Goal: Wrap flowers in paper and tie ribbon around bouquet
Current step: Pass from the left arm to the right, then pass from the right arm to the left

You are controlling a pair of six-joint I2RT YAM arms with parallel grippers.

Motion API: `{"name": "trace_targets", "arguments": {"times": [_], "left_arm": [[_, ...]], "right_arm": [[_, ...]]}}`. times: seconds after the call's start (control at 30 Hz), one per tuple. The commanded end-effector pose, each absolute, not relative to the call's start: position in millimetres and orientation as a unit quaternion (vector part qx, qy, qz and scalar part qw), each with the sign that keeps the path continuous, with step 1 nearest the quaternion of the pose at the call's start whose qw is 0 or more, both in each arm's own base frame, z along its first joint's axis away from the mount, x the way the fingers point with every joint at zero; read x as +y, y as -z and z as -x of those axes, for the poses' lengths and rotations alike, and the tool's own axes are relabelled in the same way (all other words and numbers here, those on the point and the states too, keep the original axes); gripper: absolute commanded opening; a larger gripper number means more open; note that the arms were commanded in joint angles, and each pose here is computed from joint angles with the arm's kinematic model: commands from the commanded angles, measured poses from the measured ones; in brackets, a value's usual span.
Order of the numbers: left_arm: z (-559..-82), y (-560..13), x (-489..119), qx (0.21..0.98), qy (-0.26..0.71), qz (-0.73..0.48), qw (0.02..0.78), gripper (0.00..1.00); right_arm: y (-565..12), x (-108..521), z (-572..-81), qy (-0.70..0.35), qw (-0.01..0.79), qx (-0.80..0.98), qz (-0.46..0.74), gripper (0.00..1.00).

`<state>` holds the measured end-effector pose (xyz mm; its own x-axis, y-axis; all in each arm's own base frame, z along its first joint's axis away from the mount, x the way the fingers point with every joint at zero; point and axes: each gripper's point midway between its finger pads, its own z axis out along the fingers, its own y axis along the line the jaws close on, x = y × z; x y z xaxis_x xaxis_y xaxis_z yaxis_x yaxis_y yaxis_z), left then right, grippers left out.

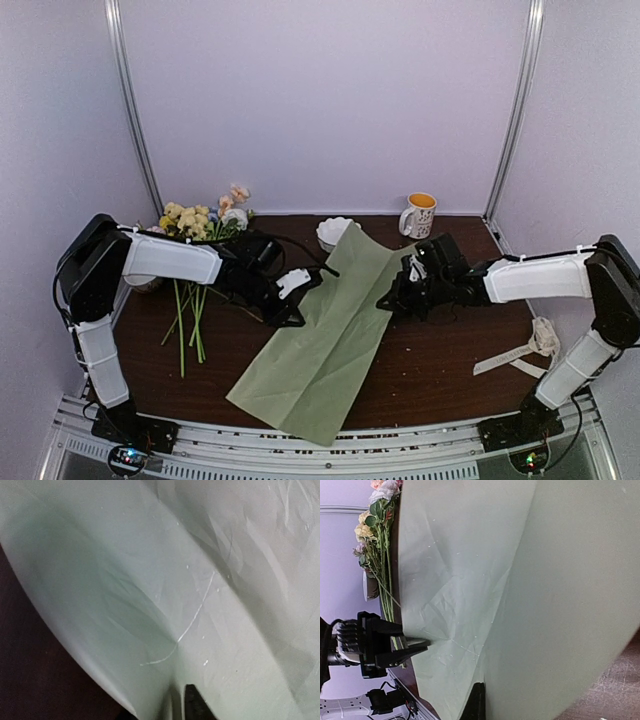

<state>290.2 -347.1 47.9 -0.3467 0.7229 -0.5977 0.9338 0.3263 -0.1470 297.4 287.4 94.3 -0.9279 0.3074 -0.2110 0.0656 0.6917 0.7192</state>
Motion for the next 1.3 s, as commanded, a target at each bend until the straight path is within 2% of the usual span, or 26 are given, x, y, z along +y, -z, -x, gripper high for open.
{"name": "trace_targets", "arguments": {"times": [0.0,0.17,0.3,0.5,0.6,0.87,1.27], "left_arm": [[-298.9,-70.8,-356.1,0.771,0.248,-0.526,0.259,0.48],[-304.3,-129.7,-352.8,0.749,0.229,-0.518,0.345,0.84],[-287.5,-175.1,-358.7,0.719,0.182,-0.546,0.39,0.84],[-219.6,-256.4,-400.1,0.639,0.257,-0.58,0.435,0.67],[-183.8,-275.0,-429.5,0.6,0.292,-0.609,0.429,0.67],[-175.0,-246.2,-469.1,0.633,0.253,-0.643,0.349,0.68],[-154.1,-221.5,-483.8,0.619,0.278,-0.671,0.299,0.84]], "right_arm": [[-115.9,274.1,-296.2,-0.351,0.188,0.912,-0.099,0.0],[-132.2,262.3,-286.3,-0.339,0.2,0.913,-0.11,0.0],[-151.2,259.8,-280.7,-0.347,0.217,0.905,-0.12,0.0],[-183.7,261.3,-280.3,-0.37,0.255,0.882,-0.139,0.0],[-194.8,260.5,-282.2,-0.37,0.273,0.876,-0.143,0.0],[-209.4,263.6,-281.8,-0.378,0.294,0.865,-0.148,0.0],[-224.8,258.5,-286.7,-0.369,0.332,0.855,-0.154,0.0]]}}
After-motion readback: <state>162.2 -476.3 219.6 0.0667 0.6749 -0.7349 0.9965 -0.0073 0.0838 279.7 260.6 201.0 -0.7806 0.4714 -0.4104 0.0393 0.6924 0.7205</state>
